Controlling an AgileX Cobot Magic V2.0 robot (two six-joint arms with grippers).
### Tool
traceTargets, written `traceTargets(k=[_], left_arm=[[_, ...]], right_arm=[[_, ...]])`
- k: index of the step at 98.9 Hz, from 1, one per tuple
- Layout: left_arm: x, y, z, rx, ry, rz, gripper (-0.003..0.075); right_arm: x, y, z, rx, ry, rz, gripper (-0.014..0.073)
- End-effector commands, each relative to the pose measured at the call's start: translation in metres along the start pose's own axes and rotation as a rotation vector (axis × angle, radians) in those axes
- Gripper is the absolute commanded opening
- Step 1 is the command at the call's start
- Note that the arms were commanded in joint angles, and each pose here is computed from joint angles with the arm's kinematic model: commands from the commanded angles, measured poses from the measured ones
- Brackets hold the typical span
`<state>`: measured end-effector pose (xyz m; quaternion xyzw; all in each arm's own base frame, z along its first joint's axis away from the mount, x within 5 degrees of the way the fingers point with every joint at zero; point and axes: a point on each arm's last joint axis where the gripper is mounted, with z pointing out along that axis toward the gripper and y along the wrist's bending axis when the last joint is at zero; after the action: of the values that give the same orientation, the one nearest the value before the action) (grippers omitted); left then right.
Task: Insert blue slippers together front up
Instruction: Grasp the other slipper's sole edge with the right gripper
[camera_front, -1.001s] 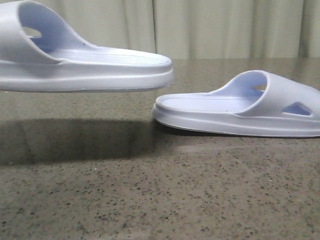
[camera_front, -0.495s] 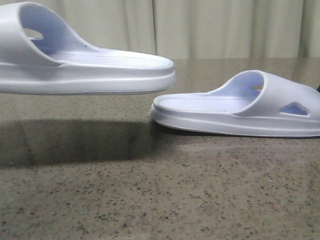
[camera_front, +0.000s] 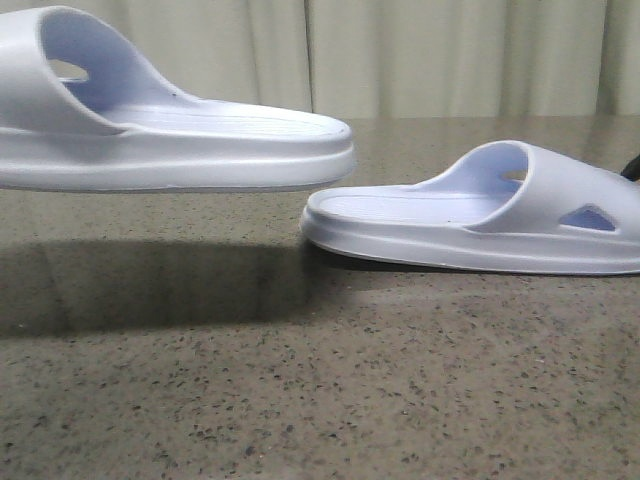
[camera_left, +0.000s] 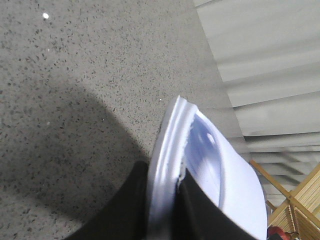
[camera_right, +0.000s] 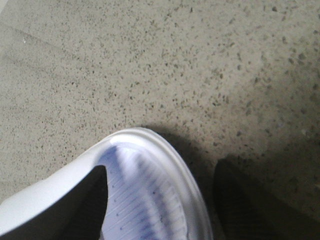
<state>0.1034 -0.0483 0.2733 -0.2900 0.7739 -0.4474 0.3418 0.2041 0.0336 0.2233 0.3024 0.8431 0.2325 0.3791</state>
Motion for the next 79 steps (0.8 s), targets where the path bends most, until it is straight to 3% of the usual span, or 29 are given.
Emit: traceTargets(k=[1, 63, 79], left_arm=[[-0.0055, -0.0134, -0.003, 0.058, -0.032, -0.025, 0.0016], [-0.0054, -0.0134, -0.003, 0.058, -0.031, -0.025, 0.0016], [-0.0052, -0.0135, -0.003, 0.059, -0.029, -0.027, 0.0016]], right_arm=[[-0.0005, 0.0034, 0.0024, -0.001, 0.013, -0.013, 0.0386], [-0.0011, 0.004, 0.0027, -0.005, 0.003, -0.014, -0.0097], [-0.0056, 0.0063, 0.0011, -0.025, -0.043, -0.014, -0.0107]])
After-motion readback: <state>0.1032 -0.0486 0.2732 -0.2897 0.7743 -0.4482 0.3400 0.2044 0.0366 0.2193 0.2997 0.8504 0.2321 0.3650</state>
